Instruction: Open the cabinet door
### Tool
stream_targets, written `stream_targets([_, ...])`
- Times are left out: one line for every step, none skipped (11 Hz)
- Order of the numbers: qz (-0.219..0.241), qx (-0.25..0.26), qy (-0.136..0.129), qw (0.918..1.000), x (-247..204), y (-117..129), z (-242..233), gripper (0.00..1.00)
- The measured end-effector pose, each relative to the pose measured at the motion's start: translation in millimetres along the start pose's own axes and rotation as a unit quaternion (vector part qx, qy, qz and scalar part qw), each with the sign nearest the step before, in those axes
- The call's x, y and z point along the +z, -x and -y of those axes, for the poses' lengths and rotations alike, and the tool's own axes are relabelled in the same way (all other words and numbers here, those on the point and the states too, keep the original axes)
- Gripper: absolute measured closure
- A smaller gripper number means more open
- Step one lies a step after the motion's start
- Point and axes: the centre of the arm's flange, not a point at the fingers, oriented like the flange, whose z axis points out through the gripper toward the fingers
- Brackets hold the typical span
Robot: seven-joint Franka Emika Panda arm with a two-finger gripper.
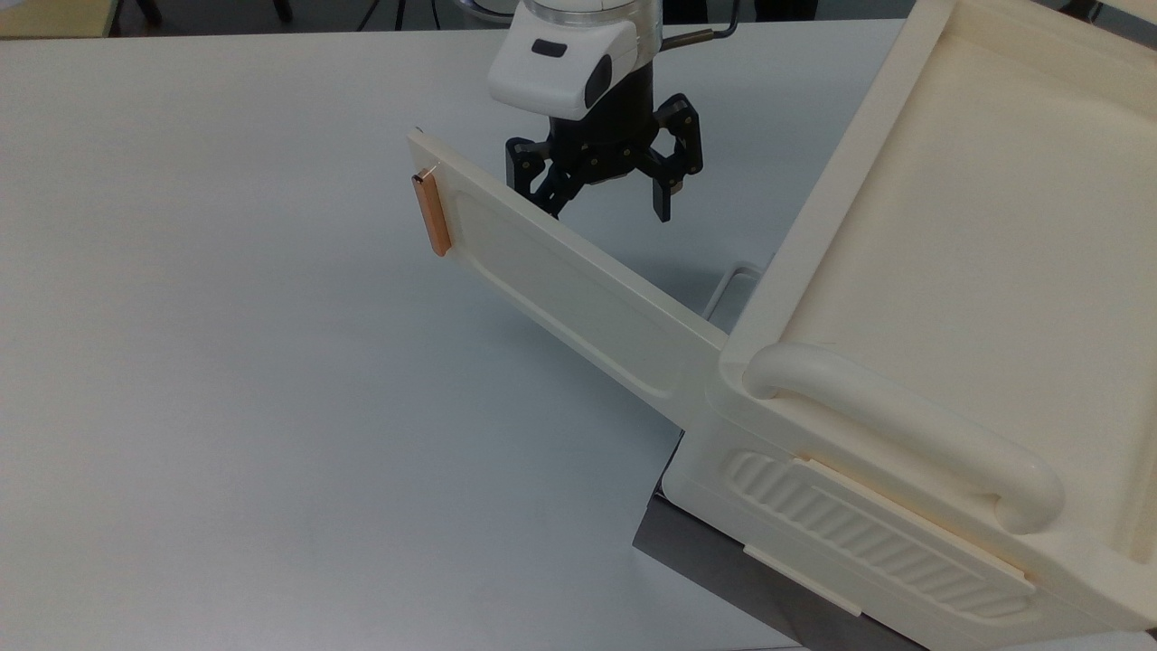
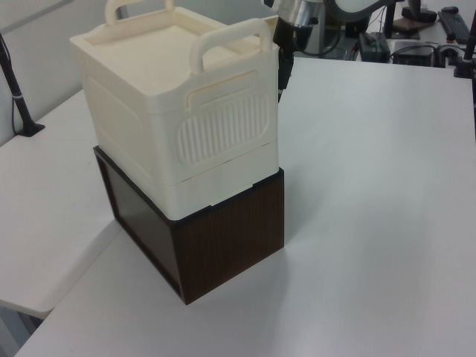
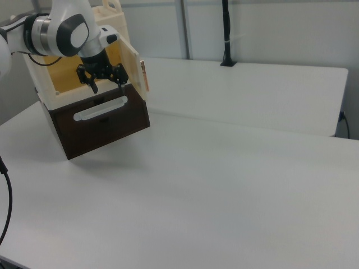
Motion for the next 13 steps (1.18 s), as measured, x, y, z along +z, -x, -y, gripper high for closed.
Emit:
stream_targets([-0.004, 0.005, 0.002, 1.0, -5, 0, -7, 0.0])
stream_targets([-0.006, 0.012, 0.006, 0.9999, -8, 1, -18, 0.0])
stream_targets([-0.006, 0.022, 0.013, 0.9997, -9, 4, -33, 0.0])
stream_targets([-0.005, 0.031, 0.021, 0.9993, -10, 7, -48, 0.0])
stream_targets([-0.003, 0.037, 0.03, 0.9989, -11, 10, -61, 0.0])
stream_targets([0.0, 0.044, 0.036, 0.9984, -13, 14, -74, 0.0])
stream_targets([0.01, 0.053, 0.038, 0.9978, -17, 20, -86, 0.0])
stream_targets([0.027, 0.062, 0.037, 0.997, -23, 29, -95, 0.0])
stream_targets([0.046, 0.068, 0.034, 0.996, -29, 37, -100, 0.0])
stream_targets([0.064, 0.073, 0.031, 0.9948, -34, 45, -102, 0.0])
stream_targets([0.08, 0.077, 0.028, 0.9935, -38, 54, -104, 0.0])
stream_targets([0.097, 0.081, 0.024, 0.9917, -41, 66, -104, 0.0])
stream_targets([0.118, 0.095, 0.02, 0.9883, -47, 79, -104, 0.0])
